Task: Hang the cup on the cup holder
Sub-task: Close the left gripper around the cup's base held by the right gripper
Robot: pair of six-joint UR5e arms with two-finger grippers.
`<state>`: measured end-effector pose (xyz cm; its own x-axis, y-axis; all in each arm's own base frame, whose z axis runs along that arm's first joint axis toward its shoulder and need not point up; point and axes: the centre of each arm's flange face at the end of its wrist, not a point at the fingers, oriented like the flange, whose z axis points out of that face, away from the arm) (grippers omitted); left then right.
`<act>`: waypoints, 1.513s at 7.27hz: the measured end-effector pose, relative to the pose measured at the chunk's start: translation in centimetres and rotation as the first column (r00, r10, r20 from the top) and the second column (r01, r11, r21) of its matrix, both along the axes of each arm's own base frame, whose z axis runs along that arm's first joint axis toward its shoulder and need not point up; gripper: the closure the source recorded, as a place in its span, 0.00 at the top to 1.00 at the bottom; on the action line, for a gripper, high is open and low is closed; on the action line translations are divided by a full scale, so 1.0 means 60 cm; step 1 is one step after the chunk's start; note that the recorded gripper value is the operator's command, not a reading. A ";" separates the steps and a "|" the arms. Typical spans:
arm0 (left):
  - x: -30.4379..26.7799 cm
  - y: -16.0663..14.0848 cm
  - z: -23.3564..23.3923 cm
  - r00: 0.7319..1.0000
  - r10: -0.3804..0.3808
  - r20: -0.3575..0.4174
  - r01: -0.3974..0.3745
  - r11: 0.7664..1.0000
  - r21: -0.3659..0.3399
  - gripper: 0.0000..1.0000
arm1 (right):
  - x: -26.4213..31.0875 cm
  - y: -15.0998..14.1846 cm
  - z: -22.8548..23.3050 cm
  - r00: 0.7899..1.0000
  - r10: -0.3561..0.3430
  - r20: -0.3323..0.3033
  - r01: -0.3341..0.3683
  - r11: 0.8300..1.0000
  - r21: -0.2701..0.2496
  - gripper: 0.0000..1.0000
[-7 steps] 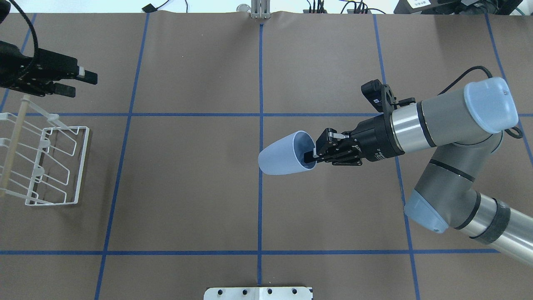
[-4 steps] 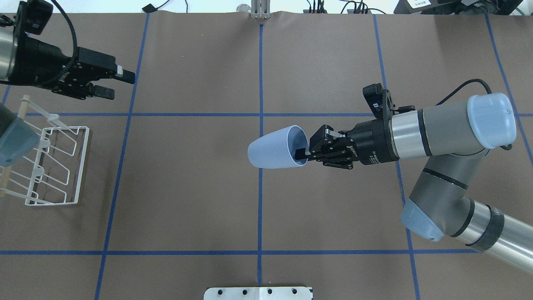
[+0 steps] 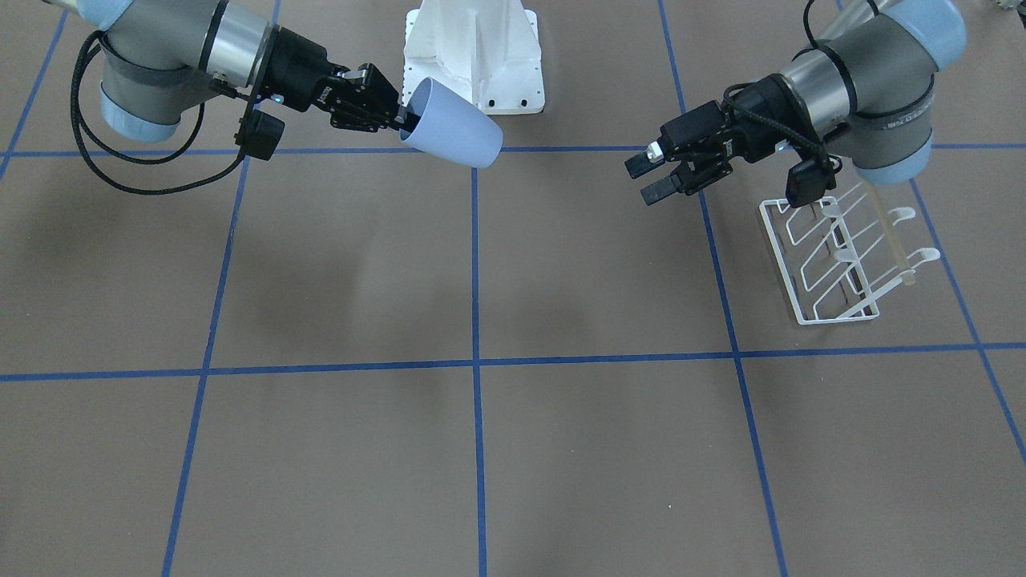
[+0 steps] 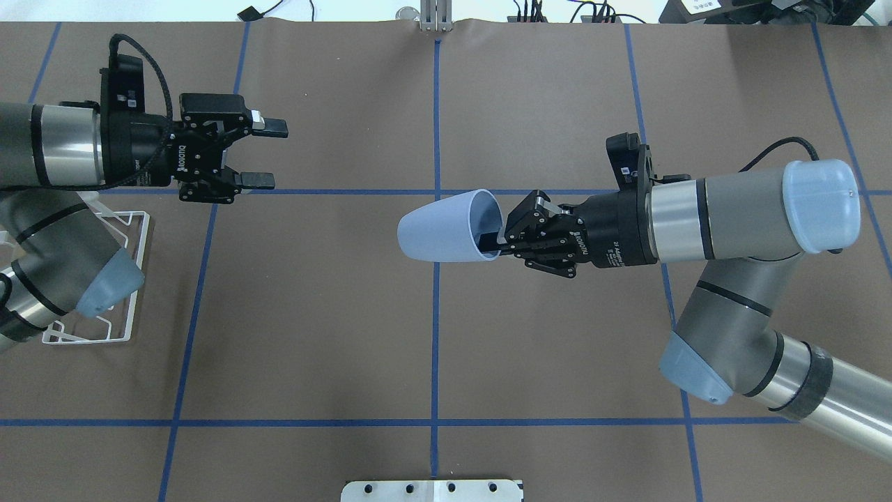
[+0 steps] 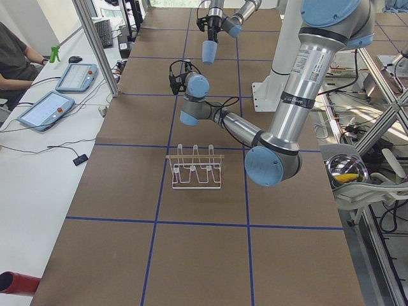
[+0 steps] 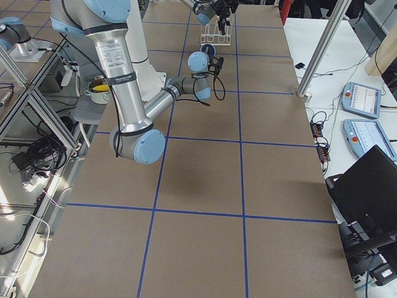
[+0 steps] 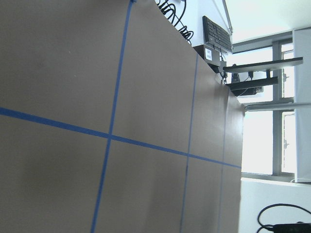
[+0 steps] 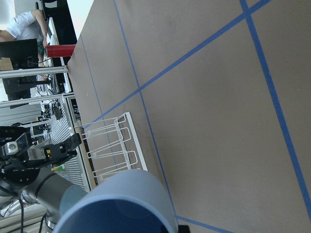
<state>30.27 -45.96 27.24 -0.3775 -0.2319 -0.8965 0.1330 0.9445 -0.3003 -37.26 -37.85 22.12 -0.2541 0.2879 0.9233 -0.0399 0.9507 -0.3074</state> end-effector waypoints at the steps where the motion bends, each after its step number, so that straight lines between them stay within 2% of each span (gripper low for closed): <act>1: 0.012 0.011 -0.009 0.999 0.023 -0.045 -0.024 0.999 -0.021 0.98 | 0.005 0.000 -0.006 0.999 0.013 0.036 -0.013 1.000 -0.024 0.00; 3: 0.022 0.019 -0.030 0.994 0.050 -0.096 -0.055 0.997 -0.056 0.98 | 0.011 -0.002 0.002 0.986 0.033 0.162 -0.018 0.995 -0.094 0.00; 5: 0.034 0.025 -0.062 0.987 0.083 -0.139 -0.093 0.993 -0.070 0.98 | -0.012 -0.005 0.051 0.956 0.001 0.295 0.018 0.998 -0.061 0.00; 6: 0.047 0.036 -0.075 0.981 0.099 -0.164 -0.110 0.992 -0.061 0.98 | -0.025 -0.005 0.056 0.943 -0.015 0.331 0.031 0.999 -0.041 0.00; 9: 0.089 0.079 -0.081 0.947 0.110 -0.301 -0.134 0.989 -0.060 0.98 | -0.043 0.005 0.029 0.920 -0.052 0.390 0.055 0.998 0.002 0.00; 11: 0.095 0.086 -0.081 0.940 0.114 -0.322 -0.142 0.988 -0.065 0.98 | -0.043 0.014 0.025 0.906 -0.067 0.418 0.063 0.998 0.023 0.00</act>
<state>35.97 -40.79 22.36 -0.6006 -0.3676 -0.7100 -0.1022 0.9161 -0.3877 -39.84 -37.03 23.61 -0.5989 0.3095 0.7386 0.1527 0.9495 -0.2741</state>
